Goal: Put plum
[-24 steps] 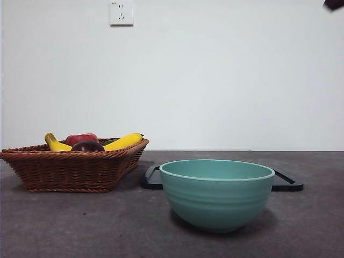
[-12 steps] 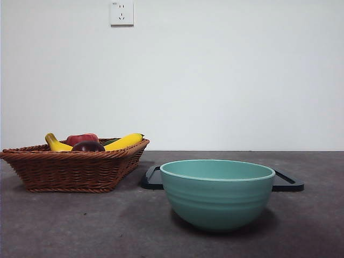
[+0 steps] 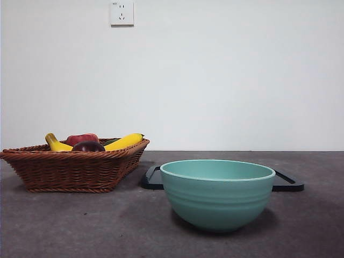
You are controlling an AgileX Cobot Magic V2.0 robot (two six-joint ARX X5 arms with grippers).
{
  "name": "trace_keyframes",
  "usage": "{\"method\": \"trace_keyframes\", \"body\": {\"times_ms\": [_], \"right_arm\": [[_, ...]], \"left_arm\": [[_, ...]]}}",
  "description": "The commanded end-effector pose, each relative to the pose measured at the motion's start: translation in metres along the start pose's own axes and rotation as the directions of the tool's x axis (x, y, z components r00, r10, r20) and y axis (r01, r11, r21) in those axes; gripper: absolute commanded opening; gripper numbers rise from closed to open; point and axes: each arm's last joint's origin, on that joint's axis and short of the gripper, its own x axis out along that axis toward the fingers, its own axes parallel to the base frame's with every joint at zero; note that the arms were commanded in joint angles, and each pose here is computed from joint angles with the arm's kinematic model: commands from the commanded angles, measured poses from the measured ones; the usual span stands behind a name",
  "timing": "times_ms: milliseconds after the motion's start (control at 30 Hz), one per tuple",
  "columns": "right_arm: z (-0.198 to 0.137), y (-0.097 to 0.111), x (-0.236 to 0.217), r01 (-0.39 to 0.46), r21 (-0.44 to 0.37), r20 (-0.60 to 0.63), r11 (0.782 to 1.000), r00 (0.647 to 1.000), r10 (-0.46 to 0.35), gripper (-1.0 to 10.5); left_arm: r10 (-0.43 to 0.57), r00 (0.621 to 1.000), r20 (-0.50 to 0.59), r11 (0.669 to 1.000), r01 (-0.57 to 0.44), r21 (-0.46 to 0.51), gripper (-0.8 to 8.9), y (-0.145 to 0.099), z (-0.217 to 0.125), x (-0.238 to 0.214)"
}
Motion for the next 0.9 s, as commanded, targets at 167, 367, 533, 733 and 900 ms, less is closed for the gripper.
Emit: {"method": "trace_keyframes", "body": {"times_ms": [167,367,533,733,900], "right_arm": [[-0.013,0.000,0.001,0.001,-0.002,-0.026,1.000,1.000,-0.001,0.1],[-0.019,0.000,0.001,-0.001,0.001,-0.089,1.000,0.996,0.001,0.1],[-0.030,0.001,-0.001,-0.004,0.007,-0.201,1.000,0.980,0.005,0.1],[-0.031,0.001,-0.001,-0.004,0.009,-0.210,1.000,0.978,0.006,0.1],[-0.029,0.001,-0.001,-0.004,0.007,-0.190,1.000,0.982,0.005,0.1]], "left_arm": [[0.002,1.000,-0.024,1.000,-0.002,-0.001,0.07,-0.001,-0.007,0.002],[0.002,1.000,-0.024,1.000,-0.002,-0.002,0.07,-0.001,-0.007,0.002],[0.002,1.000,-0.024,1.000,-0.002,-0.002,0.07,-0.001,-0.007,0.002],[0.002,1.000,-0.024,1.000,-0.002,-0.002,0.07,-0.001,-0.007,0.002],[0.002,1.000,-0.024,1.000,-0.002,-0.002,0.07,-0.001,-0.007,0.002]]}}
